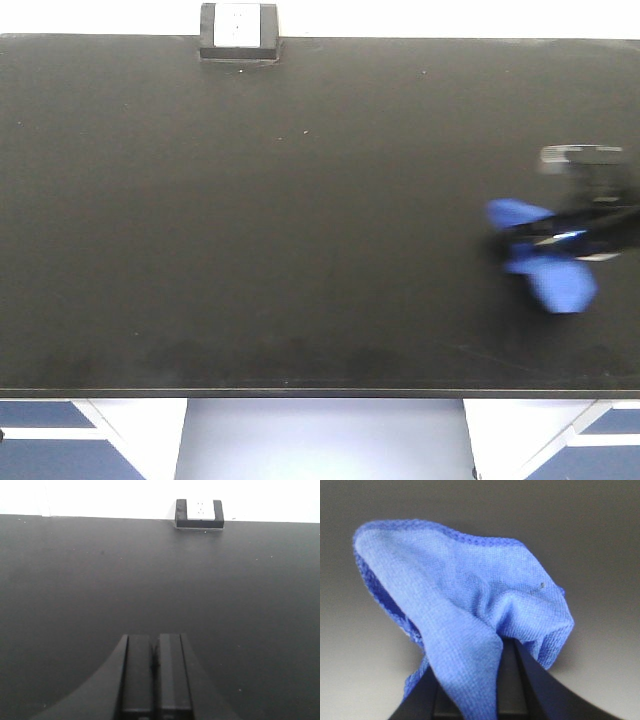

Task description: Wipe right workspace with blue cloth

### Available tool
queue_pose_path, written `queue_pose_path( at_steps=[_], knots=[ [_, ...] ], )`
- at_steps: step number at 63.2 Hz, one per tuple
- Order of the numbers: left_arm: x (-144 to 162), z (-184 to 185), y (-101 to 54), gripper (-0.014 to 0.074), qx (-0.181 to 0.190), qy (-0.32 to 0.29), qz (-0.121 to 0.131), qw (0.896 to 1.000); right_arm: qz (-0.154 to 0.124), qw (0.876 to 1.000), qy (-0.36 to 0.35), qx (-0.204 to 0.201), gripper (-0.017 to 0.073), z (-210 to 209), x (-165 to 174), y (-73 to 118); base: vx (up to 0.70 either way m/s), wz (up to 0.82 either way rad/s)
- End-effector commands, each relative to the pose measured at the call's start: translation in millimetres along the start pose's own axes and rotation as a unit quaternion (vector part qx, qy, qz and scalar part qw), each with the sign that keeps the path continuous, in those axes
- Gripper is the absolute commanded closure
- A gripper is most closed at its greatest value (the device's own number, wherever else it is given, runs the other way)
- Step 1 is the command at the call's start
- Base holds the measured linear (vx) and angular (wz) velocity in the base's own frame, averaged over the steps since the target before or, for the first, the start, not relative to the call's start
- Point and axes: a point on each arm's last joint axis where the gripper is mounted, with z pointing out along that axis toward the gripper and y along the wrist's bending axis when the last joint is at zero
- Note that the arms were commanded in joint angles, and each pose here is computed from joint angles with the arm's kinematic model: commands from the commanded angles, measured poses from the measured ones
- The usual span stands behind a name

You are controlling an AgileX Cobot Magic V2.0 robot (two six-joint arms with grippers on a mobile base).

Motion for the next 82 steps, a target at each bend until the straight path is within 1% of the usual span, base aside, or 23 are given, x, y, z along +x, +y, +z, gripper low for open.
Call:
queue_pose_path(
  at_steps=[1,3,6,8,11,15,18,25,26,32,33,35,39,42,44,48,50,54,59,63,67,76,82],
  knots=[
    [2,2,-1.2,0.0599,0.009,-0.031,-0.003,0.999,-0.094,0.994,-0.034,-0.041,0.0563,-11,-14,56.3,0.00,0.00],
    [2,2,-1.2,0.0599,0.009,-0.031,-0.003,0.999,-0.121,0.991,-0.041,-0.051,0.0563,-11,-14,73.5,0.00,0.00],
    [2,2,-1.2,0.0599,0.009,-0.031,-0.003,0.999,-0.153,0.985,-0.053,-0.065,0.0563,-12,-12,98.1,0.00,0.00],
    [2,2,-1.2,0.0599,0.009,-0.031,-0.003,0.999,-0.163,0.982,-0.064,-0.068,0.0563,-12,-13,107.2,0.00,0.00],
    [2,2,-1.2,0.0599,0.009,-0.031,-0.003,0.999,-0.171,0.980,-0.082,-0.066,0.0563,-13,-15,113.5,0.00,0.00],
    [2,2,-1.2,0.0599,0.009,-0.031,-0.003,0.999,-0.161,0.981,-0.094,-0.058,0.0563,-13,-18,108.3,0.00,0.00],
    [2,2,-1.2,0.0599,0.009,-0.031,-0.003,0.999,-0.147,0.983,-0.095,-0.048,0.0563,-13,-20,96.6,0.00,0.00],
    [2,2,-1.2,0.0599,0.009,-0.031,-0.003,0.999,-0.099,0.992,-0.083,-0.010,0.0563,-12,-23,48.4,0.00,0.00],
    [2,2,-1.2,0.0599,0.009,-0.031,-0.003,0.999,-0.087,0.993,-0.082,-0.001,0.0563,-12,-23,37.1,0.00,0.00],
    [2,2,-1.2,0.0599,0.009,-0.031,-0.003,0.999,-0.034,0.996,-0.077,0.035,0.0562,-16,-20,-8.4,0.00,0.00],
    [2,2,-1.2,0.0599,0.009,-0.031,-0.003,0.999,-0.021,0.996,-0.077,0.044,0.0562,-17,-19,-18.8,0.00,0.00],
    [2,2,-1.2,0.0599,0.009,-0.031,-0.003,0.999,-0.002,0.996,-0.077,0.054,0.0562,-19,-17,-31.3,0.00,0.00],
    [2,2,-1.2,0.0599,0.009,-0.031,-0.003,0.999,0.024,0.995,-0.074,0.067,0.0559,-22,-13,-49.8,0.00,0.00],
    [2,2,-1.2,0.0599,0.009,-0.031,-0.003,0.999,0.043,0.994,-0.075,0.071,0.0554,-23,-11,-57.5,0.00,0.00],
    [2,2,-1.2,0.0599,0.009,-0.031,-0.003,0.999,0.048,0.993,-0.076,0.070,0.0548,-23,-11,-57.8,0.00,0.00],
    [2,2,-1.2,0.0599,0.009,-0.031,-0.003,0.999,0.045,0.994,-0.076,0.069,0.0528,-23,-12,-56.2,0.00,0.00],
    [2,2,-1.2,0.0599,0.009,-0.031,-0.003,0.999,0.039,0.994,-0.076,0.065,0.0509,-22,-12,-52.5,0.00,0.00],
    [2,2,-1.2,0.0599,0.009,-0.031,-0.003,0.999,0.021,0.995,-0.078,0.061,0.0470,-21,-15,-45.7,0.00,0.00],
    [2,2,-1.2,0.0599,0.009,-0.031,-0.003,0.999,-0.004,0.995,-0.078,0.056,0.0393,-20,-17,-37.0,0.00,0.00],
    [2,2,-1.2,0.0599,0.009,-0.031,-0.003,0.999,-0.021,0.995,-0.081,0.051,0.0309,-20,-19,-29.9,0.00,0.00],
    [2,2,-1.2,0.0599,0.009,-0.031,-0.003,0.999,-0.031,0.995,-0.086,0.048,0.0223,-22,-21,-23.7,0.00,0.00],
    [2,2,-1.2,0.0599,0.009,-0.031,-0.003,0.999,-0.041,0.991,-0.114,0.049,0.0010,-38,-28,-16.3,0.00,0.00],
    [2,2,-1.2,0.0599,0.009,-0.031,-0.003,0.999,-0.044,0.987,-0.146,0.054,-0.0085,-61,-33,-14.0,0.00,0.00]
  ],
)
